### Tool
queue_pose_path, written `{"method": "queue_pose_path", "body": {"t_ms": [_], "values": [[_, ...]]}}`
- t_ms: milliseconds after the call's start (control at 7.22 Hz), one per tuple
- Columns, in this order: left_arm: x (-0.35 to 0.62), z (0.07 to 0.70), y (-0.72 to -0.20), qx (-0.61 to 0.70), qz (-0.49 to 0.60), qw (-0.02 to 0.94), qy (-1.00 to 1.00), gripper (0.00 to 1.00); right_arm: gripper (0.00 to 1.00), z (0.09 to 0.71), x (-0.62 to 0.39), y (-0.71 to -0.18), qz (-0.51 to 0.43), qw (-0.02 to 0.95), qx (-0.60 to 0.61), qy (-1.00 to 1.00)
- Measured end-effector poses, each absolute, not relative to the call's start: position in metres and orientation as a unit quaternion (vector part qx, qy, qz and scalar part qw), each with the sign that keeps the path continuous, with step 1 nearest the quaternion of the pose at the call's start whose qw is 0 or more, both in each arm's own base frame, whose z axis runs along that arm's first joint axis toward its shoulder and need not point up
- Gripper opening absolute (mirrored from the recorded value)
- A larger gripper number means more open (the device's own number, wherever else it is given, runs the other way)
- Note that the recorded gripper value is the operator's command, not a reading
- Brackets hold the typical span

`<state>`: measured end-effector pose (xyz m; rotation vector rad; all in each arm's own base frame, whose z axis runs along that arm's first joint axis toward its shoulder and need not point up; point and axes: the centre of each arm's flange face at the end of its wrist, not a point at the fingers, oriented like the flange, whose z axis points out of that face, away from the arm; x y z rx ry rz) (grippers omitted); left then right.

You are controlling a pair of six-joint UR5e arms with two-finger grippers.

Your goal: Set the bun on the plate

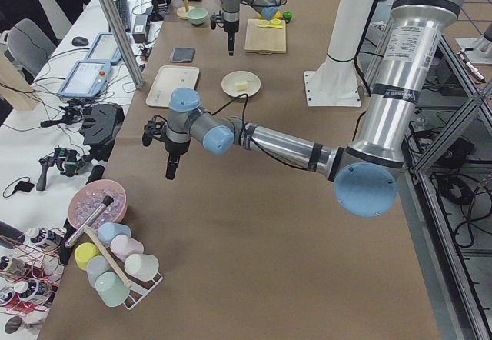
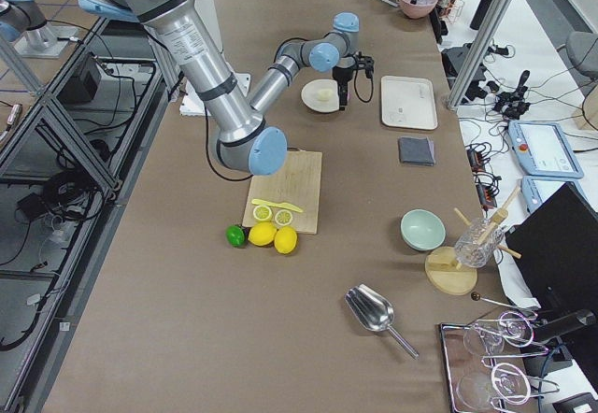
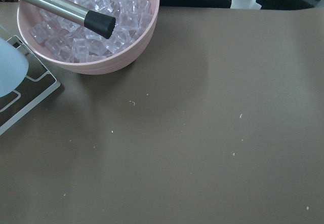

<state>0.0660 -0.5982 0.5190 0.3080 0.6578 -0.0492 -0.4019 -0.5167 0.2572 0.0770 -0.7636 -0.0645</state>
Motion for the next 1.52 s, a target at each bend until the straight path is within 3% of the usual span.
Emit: {"method": "queue_pose_path", "body": {"t_ms": [415, 831, 1108, 1523], "values": [[-0.047, 0.569, -0.56, 0.123, 0.014, 0.934, 0.336, 0.98, 1.0, 0.398, -0.193, -0.511, -0.086, 0.927, 0.029, -0.364], [-0.083, 0.597, -0.502, 0.107, -0.014, 0.928, 0.357, 0.98, 1.0, 0.53, -0.012, -0.478, -0.078, 0.925, 0.024, -0.37], [-0.083, 0.605, -0.487, 0.102, -0.017, 0.928, 0.357, 0.98, 1.0, 0.579, 0.05, -0.451, -0.067, 0.926, 0.027, -0.371], [-0.082, 0.608, -0.486, 0.099, -0.018, 0.928, 0.358, 0.98, 1.0, 0.602, 0.068, -0.43, -0.049, 0.928, 0.014, -0.37]]}}
